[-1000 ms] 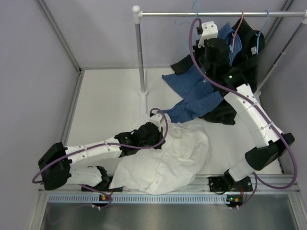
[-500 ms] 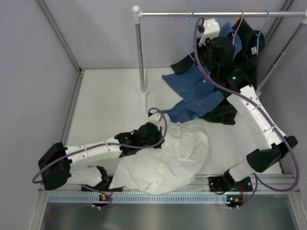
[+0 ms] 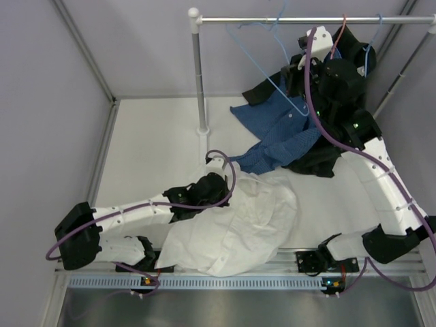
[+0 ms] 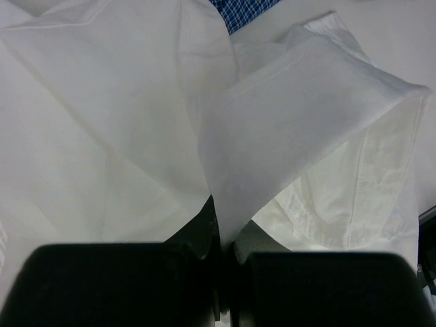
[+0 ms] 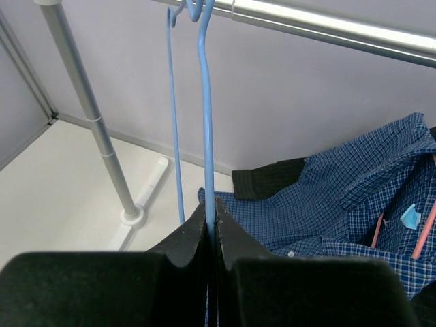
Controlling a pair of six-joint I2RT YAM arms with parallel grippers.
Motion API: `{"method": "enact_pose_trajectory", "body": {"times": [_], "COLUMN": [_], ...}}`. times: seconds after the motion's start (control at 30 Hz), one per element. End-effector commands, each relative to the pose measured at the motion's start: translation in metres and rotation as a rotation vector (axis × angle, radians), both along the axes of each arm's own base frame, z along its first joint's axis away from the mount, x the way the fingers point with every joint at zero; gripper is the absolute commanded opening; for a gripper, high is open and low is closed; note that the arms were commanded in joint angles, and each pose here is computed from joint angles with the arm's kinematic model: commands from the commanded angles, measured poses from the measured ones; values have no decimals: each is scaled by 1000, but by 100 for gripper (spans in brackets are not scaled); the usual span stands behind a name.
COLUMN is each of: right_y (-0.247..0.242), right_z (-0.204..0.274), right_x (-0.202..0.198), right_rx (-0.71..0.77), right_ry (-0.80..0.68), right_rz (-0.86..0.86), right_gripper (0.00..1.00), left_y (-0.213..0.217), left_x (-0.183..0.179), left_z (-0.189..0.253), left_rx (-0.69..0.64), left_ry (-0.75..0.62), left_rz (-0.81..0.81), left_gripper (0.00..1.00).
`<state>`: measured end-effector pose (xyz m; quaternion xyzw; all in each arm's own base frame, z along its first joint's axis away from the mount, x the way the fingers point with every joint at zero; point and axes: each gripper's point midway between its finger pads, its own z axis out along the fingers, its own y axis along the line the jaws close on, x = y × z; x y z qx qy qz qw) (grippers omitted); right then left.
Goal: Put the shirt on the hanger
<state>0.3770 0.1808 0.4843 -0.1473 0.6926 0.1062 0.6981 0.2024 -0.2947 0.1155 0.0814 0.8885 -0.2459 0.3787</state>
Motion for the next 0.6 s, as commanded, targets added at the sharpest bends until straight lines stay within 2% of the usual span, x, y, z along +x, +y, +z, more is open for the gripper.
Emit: {"method": "enact_pose_trajectory", "body": {"times": [0.0, 0.2, 0.33, 0.37, 0.43, 0.47, 0.53, 0.57], "right_y": [-9, -6, -12, -9, -17, -11, -13, -9], "right_z": [31, 14, -10, -34, -51, -86, -106, -134], "right_x": [-16, -22, -59, -67, -101, -112, -147, -159], "right_rx": [70, 43, 4, -19, -13, -26, 6, -3], "right_ry": [-100, -62, 17, 75, 119, 197, 259, 330], "right_rz": [27, 62, 129, 168, 212, 269, 334, 386], "right_gripper": [0, 0, 0, 0, 0, 0, 0, 0], "left_y": [-1, 6, 16, 24, 26, 34, 33, 32], "left_x": [19, 31, 43, 52, 59, 69, 77, 79], "left_z": [25, 39, 50, 51, 58, 60, 68, 71], "left_rx": [-40, -52, -85, -92, -112, -112, -134, -126], "left_ry": [-46, -59, -41, -35, -20, -24, -13, -21], "left_rz": [82, 121, 156, 183, 164, 176, 141, 114], "left_gripper": [0, 0, 0, 0, 0, 0, 0, 0]}}
